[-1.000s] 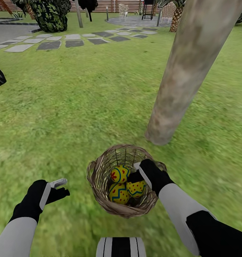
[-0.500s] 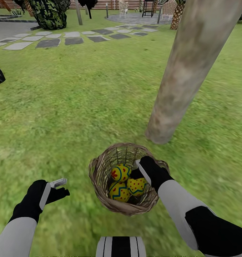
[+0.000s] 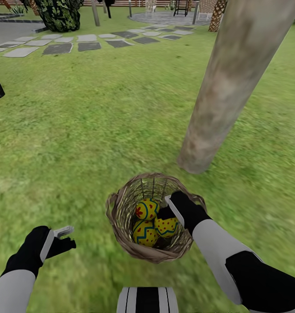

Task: Take the three Easter eggs out of the wicker basket on the lawn in the garden, then place them on the lawn next to a single tree (choose any tree) so that all three eggs are next to the same tree and none are left in the basket.

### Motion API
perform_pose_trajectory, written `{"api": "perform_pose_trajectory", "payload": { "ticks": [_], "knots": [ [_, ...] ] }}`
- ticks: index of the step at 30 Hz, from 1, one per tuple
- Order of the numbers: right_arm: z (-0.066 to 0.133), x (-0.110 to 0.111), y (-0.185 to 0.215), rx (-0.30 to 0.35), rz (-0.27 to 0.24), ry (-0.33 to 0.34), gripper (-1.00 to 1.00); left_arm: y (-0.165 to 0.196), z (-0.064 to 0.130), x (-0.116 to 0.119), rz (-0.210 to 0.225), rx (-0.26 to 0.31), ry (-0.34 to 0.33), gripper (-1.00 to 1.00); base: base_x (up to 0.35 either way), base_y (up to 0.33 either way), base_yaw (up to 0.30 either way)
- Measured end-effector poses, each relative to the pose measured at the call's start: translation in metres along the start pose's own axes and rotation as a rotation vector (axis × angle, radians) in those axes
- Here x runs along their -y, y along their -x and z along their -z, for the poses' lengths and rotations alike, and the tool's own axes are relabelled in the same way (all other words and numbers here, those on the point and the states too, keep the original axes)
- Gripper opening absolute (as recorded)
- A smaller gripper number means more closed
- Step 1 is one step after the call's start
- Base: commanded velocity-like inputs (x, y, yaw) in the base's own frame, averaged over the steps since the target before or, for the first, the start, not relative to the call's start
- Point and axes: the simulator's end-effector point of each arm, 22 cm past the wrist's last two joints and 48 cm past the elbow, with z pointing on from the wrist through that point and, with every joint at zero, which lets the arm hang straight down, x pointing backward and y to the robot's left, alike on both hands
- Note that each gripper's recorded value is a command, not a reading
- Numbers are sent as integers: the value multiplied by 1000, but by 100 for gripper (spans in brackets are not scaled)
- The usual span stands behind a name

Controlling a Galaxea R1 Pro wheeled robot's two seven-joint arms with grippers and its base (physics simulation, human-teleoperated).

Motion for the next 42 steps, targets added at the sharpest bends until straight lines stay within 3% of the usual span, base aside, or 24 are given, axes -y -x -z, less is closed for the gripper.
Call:
{"api": "perform_pose_trajectory", "payload": {
  "ticks": [25,26,42],
  "knots": [
    [-29,3,-16,-48,9,-6,100,-21,-27,-4,-3,-65,19,100,0,0,0],
    [-29,3,-16,-49,10,-7,-100,-21,-27,-5,-3,-66,20,100,0,0,0],
    [-31,1,-10,-35,8,-1,-100,-26,-33,-5,-7,-79,25,100,0,0,0]
  ]
}}
